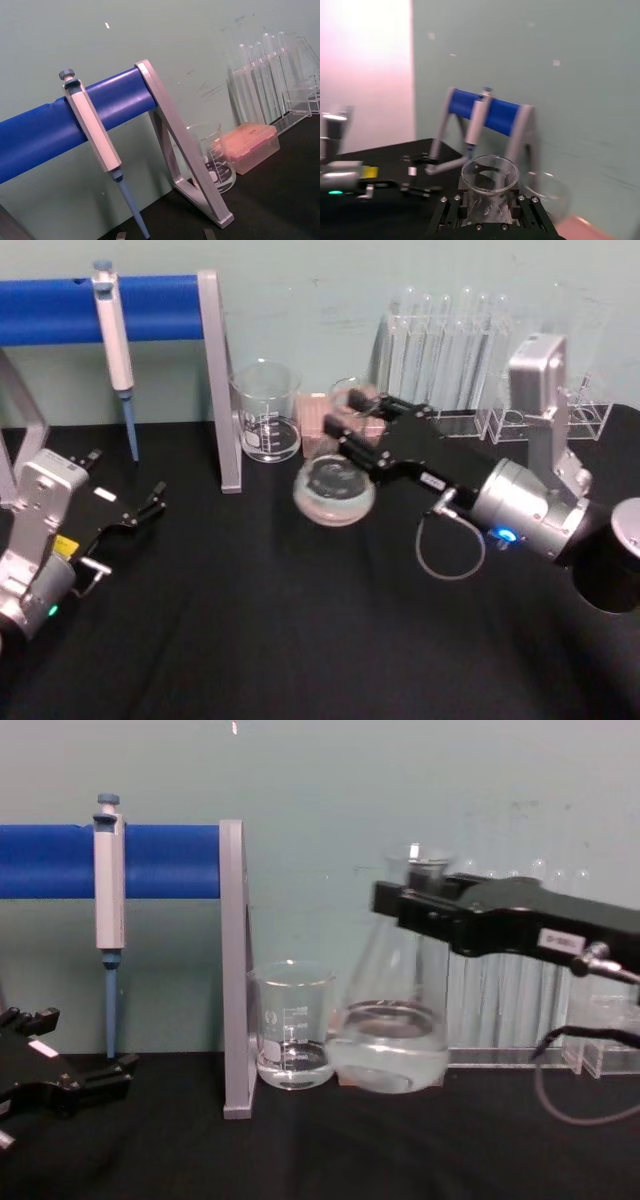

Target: Grasp the erlenmeyer flask with one hand, shake it three times, then place it back.

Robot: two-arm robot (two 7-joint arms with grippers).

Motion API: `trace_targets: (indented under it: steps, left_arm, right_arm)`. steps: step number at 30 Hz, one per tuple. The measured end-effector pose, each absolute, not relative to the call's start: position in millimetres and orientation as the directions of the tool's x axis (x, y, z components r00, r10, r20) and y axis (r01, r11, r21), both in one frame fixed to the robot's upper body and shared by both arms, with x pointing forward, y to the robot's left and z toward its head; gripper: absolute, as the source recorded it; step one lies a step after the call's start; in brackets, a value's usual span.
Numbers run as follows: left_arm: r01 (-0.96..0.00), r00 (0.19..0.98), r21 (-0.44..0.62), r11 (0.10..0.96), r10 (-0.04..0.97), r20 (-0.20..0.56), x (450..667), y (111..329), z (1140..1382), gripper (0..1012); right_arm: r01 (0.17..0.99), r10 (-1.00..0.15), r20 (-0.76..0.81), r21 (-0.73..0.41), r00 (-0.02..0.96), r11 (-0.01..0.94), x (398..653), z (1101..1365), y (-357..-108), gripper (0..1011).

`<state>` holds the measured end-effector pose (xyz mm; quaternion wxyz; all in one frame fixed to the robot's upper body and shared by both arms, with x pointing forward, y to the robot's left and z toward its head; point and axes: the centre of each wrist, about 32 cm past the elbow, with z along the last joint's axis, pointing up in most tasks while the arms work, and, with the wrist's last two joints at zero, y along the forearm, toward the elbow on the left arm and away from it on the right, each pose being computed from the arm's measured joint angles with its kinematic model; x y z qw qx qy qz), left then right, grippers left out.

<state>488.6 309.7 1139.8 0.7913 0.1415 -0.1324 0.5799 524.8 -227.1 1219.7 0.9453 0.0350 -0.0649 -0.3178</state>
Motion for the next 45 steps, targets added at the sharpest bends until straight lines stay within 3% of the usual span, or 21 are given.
trace_targets:
  steps: [7,13,18,26,37,45]
  left_arm:
    - [-0.955,0.292,0.07,0.287,0.88,0.374,488.6,309.7,1139.8,1001]
    - [-0.955,0.292,0.07,0.287,0.88,0.374,488.6,309.7,1139.8,1001]
    - [-0.955,0.292,0.07,0.287,0.88,0.374,488.6,309.7,1139.8,1001]
    - [-0.955,0.292,0.07,0.287,0.88,0.374,488.6,309.7,1139.8,1001]
    - [-0.955,0.292,0.07,0.287,0.88,0.374,488.6,309.7,1139.8,1001]
    - [-0.955,0.292,0.07,0.287,0.88,0.374,488.6,309.7,1139.7,1001]
  right_arm:
    - [0.478,-0.49,0.105,0.122,0.865,0.87,528.1,1219.1,-212.1,449]
    - [0.456,-0.469,0.104,0.124,0.877,0.881,527.9,1218.7,-209.0,449]
    - [0.495,-0.508,0.1,0.127,0.856,0.859,525.7,1218.5,-213.3,450]
    - [0.627,-0.642,0.109,0.141,0.759,0.766,522.1,1219.7,-235.4,449]
    - [0.848,-0.857,0.148,0.135,0.494,0.512,505.7,1219.3,-286.2,449]
    - [0.903,-0.907,0.15,0.12,0.393,0.412,495.3,1217.6,-304.9,450]
